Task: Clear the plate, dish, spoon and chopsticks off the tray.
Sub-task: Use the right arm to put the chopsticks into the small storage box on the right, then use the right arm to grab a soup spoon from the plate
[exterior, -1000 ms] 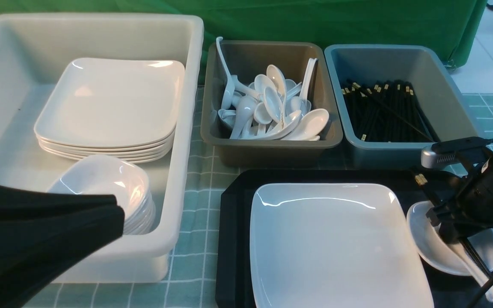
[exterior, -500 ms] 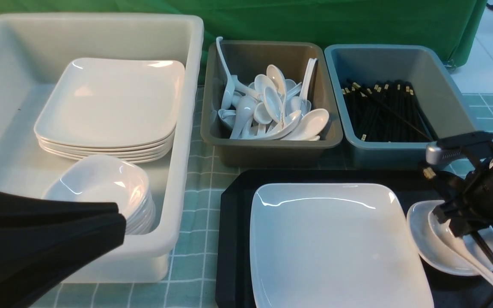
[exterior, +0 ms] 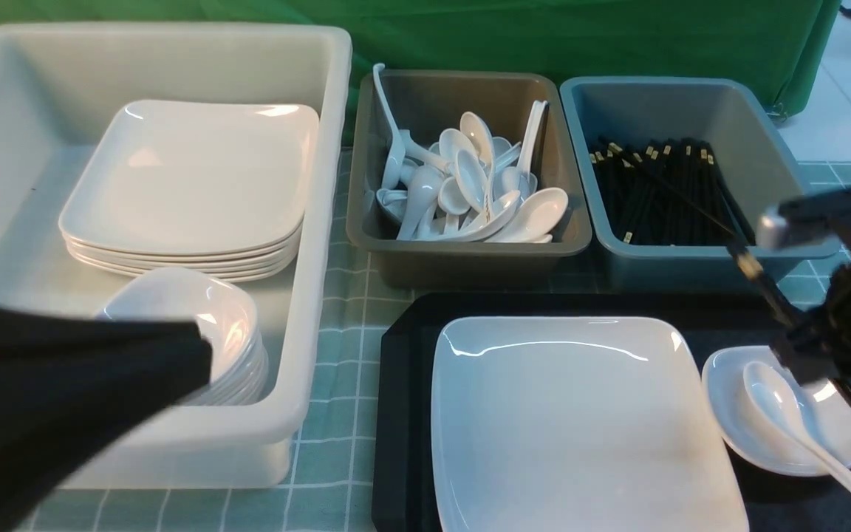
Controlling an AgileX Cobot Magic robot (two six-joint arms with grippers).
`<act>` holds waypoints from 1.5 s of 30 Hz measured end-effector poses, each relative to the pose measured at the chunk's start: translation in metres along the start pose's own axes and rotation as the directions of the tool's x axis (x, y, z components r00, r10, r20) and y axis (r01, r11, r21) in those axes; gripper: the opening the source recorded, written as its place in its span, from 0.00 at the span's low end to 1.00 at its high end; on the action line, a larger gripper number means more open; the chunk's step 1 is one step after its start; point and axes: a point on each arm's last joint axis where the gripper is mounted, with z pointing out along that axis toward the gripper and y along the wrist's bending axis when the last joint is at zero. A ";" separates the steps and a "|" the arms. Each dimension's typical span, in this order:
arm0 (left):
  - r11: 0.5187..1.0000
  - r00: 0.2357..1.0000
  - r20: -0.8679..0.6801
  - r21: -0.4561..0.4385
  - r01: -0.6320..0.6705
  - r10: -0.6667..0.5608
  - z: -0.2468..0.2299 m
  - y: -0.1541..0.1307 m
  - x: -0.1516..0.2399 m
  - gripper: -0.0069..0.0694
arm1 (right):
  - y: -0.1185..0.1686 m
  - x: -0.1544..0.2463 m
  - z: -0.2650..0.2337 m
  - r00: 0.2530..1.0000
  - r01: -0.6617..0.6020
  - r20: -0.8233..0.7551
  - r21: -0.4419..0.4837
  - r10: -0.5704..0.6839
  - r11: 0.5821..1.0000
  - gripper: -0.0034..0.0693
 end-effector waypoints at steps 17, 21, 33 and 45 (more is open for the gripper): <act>0.986 0.984 0.165 -0.165 -0.037 0.064 -0.003 0.014 -0.016 0.11 | -0.044 -0.191 0.008 0.711 -0.207 0.682 -0.026 0.169 0.978 0.21; 0.988 0.988 0.139 -0.148 -0.043 0.064 -0.002 0.013 -0.013 0.11 | -0.062 -0.199 0.061 0.725 -0.310 0.624 -0.083 0.292 0.947 0.33; 0.986 0.990 0.108 -0.150 -0.075 0.092 -0.002 0.013 -0.011 0.11 | -0.061 -0.172 0.033 0.864 -0.294 0.405 -0.076 0.299 0.953 0.68; 0.984 0.991 0.069 -0.144 -0.105 0.115 -0.001 0.012 -0.008 0.11 | -0.018 -0.064 -0.025 0.980 -0.102 -0.173 0.010 0.102 0.995 0.54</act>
